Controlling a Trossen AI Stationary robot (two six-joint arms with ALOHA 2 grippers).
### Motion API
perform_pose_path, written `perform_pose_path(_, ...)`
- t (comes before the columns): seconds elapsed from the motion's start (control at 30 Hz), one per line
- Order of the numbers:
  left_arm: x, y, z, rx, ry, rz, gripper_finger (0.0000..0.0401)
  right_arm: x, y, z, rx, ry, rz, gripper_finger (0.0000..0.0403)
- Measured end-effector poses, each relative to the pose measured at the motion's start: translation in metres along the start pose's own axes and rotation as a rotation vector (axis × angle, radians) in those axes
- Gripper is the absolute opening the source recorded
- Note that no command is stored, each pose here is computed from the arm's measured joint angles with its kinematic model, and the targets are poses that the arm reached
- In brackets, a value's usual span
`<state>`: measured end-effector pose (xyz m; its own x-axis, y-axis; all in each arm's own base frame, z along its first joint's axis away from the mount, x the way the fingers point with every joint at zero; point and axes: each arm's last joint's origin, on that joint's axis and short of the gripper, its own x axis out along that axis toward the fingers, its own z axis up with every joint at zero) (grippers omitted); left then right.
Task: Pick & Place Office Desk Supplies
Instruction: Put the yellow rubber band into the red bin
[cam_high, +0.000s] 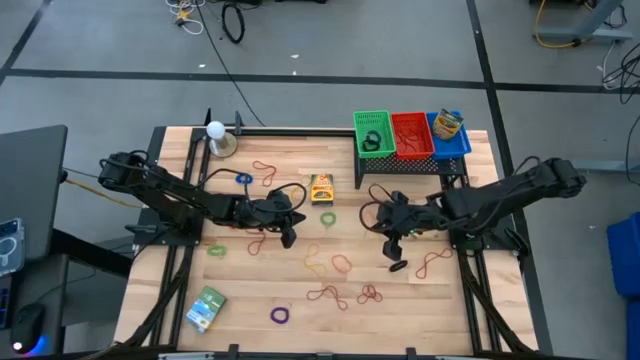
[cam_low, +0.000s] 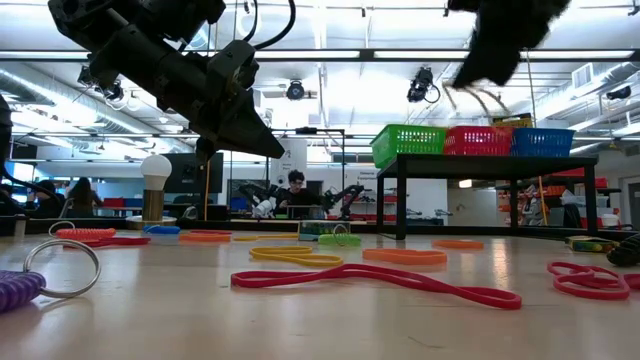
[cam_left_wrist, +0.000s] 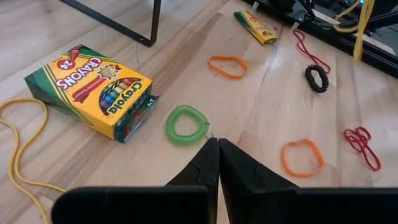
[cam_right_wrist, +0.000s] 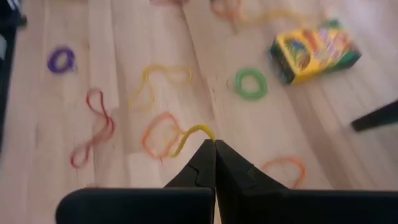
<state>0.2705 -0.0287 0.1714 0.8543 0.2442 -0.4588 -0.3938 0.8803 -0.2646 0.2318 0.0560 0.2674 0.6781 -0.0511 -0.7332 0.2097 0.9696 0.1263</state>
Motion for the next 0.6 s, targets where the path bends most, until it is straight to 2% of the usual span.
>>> perform_pose_path(0.13, 0.0, 0.0, 0.0, -0.007, 0.0, 0.0, 0.0012, -0.025, -0.003, 0.028, 0.013, -0.054, -0.085, 0.0)
perform_pose_path(0.27, 0.0, 0.0, 0.0, -0.008, 0.0, 0.0, 0.0012, -0.063, -0.024, 0.056, 0.06, -0.065, -0.294, 0.0)
perform_pose_path(0.4, 0.0, 0.0, 0.0, -0.007, 0.0, 0.0, 0.0012, -0.103, -0.062, 0.071, 0.199, -0.05, -0.57, 0.0)
perform_pose_path(0.47, 0.0, 0.0, 0.0, -0.007, -0.001, 0.001, 0.0012, -0.112, -0.084, 0.076, 0.256, -0.043, -0.689, 0.0)
perform_pose_path(0.6, 0.0, 0.0, 0.0, -0.007, -0.004, 0.007, 0.0012, -0.112, -0.132, 0.078, 0.344, 0.003, -0.824, 0.0)
